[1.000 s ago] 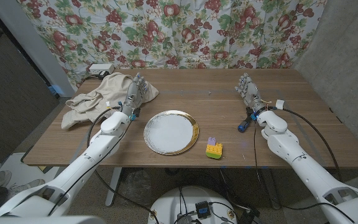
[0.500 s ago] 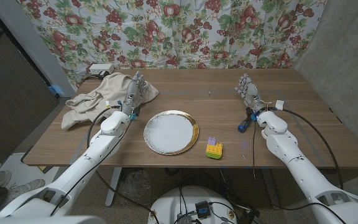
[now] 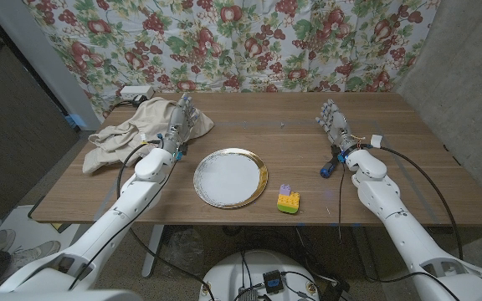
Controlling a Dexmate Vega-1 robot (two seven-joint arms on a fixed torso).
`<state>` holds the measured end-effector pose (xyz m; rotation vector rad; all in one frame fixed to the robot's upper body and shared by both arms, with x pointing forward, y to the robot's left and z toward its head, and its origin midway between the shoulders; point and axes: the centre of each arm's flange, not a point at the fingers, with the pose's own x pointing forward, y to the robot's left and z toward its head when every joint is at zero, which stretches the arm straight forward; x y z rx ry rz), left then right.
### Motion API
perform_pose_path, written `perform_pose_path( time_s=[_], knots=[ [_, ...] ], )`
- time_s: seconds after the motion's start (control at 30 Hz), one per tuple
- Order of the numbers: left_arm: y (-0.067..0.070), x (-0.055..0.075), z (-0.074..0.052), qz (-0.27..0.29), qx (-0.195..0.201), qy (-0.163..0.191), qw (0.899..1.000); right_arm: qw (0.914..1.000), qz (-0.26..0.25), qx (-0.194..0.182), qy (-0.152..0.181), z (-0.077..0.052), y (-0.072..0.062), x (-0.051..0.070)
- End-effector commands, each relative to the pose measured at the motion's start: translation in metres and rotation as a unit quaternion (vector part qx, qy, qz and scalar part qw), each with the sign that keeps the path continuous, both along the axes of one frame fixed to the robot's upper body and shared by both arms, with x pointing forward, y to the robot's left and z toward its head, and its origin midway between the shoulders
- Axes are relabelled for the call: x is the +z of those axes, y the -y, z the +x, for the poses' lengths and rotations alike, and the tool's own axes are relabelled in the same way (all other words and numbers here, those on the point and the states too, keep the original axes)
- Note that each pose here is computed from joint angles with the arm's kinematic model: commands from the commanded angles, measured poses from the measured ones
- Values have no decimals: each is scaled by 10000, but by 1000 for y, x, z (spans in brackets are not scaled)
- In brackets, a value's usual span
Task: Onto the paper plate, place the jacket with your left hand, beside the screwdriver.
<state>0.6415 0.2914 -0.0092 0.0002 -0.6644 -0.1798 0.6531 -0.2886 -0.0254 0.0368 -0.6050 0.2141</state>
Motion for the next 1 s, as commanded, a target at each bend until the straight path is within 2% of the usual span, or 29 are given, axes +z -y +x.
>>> perform_pose_path(
  time_s=[0.03, 1.0],
  knots=[
    [-4, 7, -4, 81, 127, 113, 9998, 10000, 15, 3, -6, 1, 0, 0],
    [-21, 23, -17, 511, 327, 312, 9977, 10000, -6, 33, 44, -2, -4, -4]
  ],
)
